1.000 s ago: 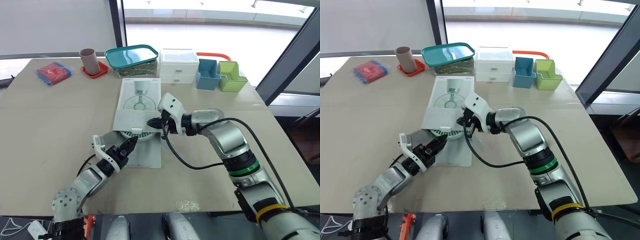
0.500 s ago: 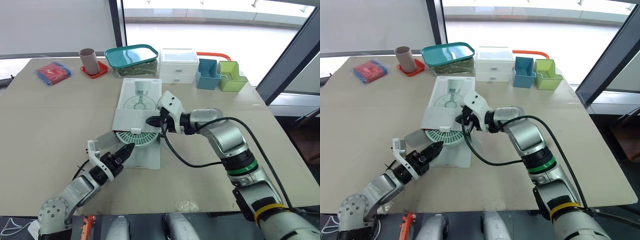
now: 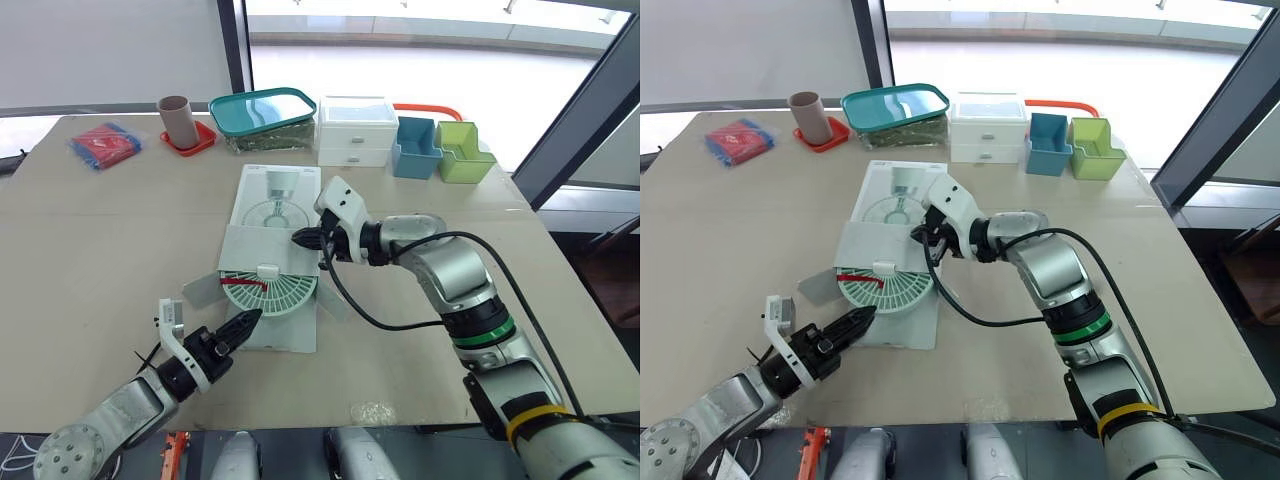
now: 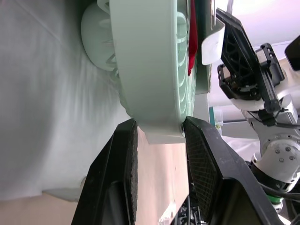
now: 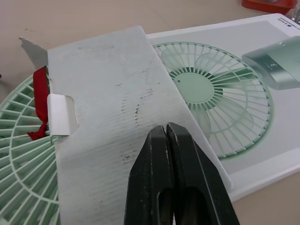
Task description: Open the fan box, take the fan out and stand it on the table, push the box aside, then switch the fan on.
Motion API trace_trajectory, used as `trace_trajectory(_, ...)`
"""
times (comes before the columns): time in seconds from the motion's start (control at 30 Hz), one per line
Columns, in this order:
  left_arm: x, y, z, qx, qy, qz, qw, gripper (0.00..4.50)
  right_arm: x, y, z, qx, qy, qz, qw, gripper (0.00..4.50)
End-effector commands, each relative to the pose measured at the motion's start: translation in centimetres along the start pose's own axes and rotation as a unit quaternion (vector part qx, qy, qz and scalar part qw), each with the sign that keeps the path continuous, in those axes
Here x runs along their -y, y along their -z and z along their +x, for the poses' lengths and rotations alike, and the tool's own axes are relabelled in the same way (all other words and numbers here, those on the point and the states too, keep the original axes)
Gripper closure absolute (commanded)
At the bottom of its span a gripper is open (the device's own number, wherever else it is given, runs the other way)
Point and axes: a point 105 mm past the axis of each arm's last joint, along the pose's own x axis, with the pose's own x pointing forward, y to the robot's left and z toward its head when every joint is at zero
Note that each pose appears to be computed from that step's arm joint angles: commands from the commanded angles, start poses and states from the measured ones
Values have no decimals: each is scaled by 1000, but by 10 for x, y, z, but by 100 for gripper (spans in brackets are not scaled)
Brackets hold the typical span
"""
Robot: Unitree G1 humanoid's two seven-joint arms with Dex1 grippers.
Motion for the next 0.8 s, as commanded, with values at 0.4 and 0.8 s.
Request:
trace_trajectory(0.4, 17, 24, -34, -65, -7, 23, 998, 306, 1, -16, -2, 29, 0, -17, 999, 450)
trace_trajectory(0.8, 28, 19, -39, -48, 29, 34, 998, 117, -2, -15, 2, 30, -9, -20, 999, 450)
